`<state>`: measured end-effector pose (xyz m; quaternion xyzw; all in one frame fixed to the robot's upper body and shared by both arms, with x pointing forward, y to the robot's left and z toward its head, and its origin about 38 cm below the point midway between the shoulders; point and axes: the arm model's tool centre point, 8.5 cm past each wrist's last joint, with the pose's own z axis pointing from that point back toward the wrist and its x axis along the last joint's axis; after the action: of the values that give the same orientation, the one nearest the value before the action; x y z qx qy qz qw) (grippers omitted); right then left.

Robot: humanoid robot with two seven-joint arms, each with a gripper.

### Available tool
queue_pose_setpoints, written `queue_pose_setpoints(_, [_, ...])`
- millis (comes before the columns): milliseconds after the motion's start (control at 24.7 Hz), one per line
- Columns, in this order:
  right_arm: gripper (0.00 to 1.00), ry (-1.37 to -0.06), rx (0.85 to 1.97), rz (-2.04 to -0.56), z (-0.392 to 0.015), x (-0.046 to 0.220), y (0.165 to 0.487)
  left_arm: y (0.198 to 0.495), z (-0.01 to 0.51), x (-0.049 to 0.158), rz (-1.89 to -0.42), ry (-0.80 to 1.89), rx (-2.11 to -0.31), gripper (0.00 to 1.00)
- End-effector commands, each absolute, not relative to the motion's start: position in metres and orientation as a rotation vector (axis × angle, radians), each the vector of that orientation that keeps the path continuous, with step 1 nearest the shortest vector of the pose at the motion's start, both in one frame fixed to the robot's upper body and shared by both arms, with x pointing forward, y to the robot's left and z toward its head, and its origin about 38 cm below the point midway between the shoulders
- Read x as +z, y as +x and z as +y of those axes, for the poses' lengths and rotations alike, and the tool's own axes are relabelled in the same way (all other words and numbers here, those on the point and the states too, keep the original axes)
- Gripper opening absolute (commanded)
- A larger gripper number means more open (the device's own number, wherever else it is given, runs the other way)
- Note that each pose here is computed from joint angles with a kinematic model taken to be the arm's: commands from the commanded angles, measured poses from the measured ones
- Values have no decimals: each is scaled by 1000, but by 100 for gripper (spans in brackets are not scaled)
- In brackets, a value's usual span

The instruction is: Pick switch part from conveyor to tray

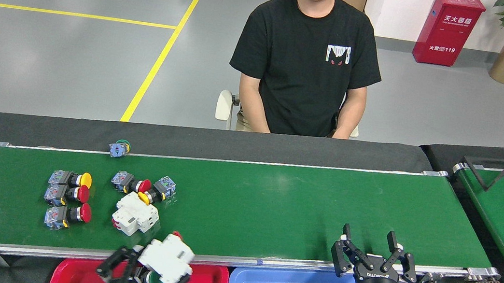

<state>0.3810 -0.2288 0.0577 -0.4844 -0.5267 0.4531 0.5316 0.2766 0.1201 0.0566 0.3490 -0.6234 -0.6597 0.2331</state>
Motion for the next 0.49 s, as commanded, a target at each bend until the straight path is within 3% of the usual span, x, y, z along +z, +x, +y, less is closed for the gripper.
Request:
queue_pose_setpoints(0, [99, -1199, 1055, -1274, -239, 73, 388, 273, 98, 65, -1754, 964, -1829, 21])
queue_pose_setpoints(81, [99, -1227, 1061, -1272, -250, 79, 387, 261, 70, 63, -1788, 914, -1876, 35])
queue_pose_setpoints(122, [99, -1236, 1072, -1270, -255, 81, 385, 256, 60, 62, -1784, 891, -1894, 47])
queue_pose_setpoints(203, [99, -1218, 1120, -1270, -259, 82, 379, 254, 47, 63, -1747, 908, -1870, 93])
queue_pose_setpoints(243, [99, -1195, 1133, -1280, -259, 81, 376, 253, 43, 64, -1742, 922, -1851, 100])
queue_pose_setpoints(446, [99, -1113, 1169, -1375, -268, 86, 345, 244, 27, 66, -1764, 912, -1832, 100])
